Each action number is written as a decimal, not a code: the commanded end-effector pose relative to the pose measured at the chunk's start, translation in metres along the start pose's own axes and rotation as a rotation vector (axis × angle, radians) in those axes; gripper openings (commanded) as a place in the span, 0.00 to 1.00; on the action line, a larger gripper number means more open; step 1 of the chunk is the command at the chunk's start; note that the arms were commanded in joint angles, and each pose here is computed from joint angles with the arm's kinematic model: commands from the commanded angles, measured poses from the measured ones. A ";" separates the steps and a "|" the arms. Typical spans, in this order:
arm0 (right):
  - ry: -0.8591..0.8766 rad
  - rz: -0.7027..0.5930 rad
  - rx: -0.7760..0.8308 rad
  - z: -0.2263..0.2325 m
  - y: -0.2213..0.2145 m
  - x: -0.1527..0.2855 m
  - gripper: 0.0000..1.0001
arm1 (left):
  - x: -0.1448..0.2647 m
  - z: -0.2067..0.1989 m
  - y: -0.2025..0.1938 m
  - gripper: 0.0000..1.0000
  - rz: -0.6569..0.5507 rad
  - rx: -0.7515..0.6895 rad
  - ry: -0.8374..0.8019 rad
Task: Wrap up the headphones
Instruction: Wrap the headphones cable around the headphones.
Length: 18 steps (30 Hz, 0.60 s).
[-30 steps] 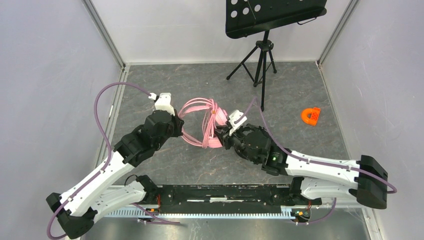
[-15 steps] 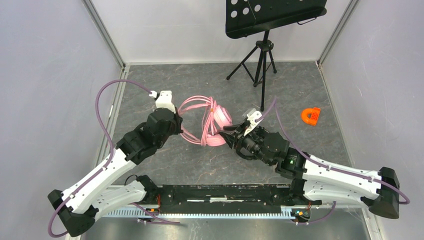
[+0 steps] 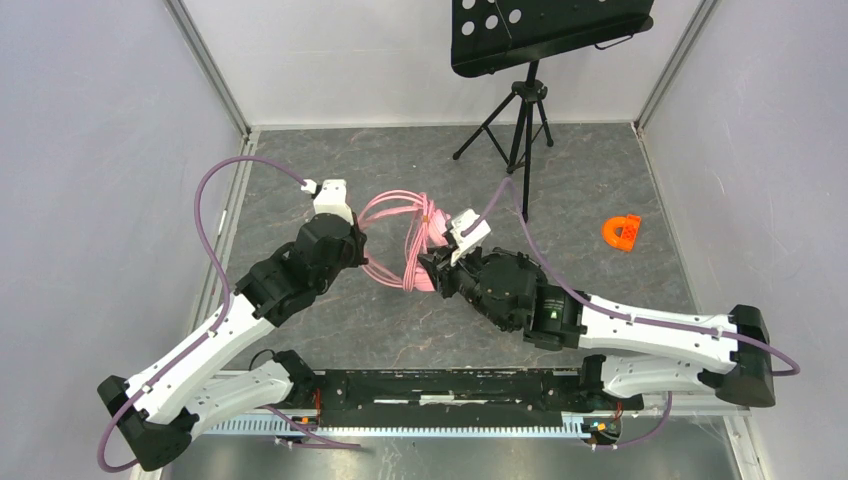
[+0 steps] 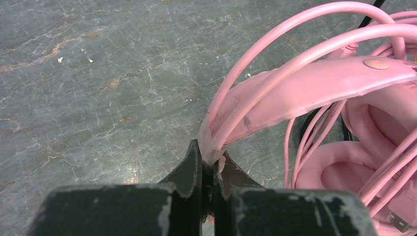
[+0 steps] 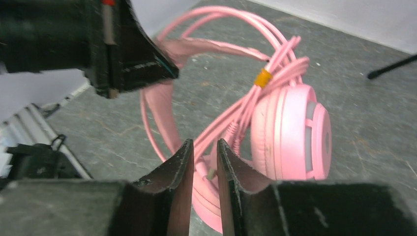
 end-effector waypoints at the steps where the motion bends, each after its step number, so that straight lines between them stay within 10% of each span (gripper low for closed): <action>1: -0.158 0.024 0.064 -0.008 -0.001 -0.003 0.27 | 0.013 -0.014 0.042 0.02 -0.167 0.106 -0.085; 18: -0.187 0.061 0.098 -0.009 -0.048 -0.018 0.09 | 0.018 -0.023 0.043 0.02 -0.176 0.196 -0.178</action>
Point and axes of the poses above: each gripper's point midway between its finger pads, its own x axis back along the fingers, its own z axis along the line the jaws close on, y = z × x, the point moved 9 cm from there along x, back along the fingers
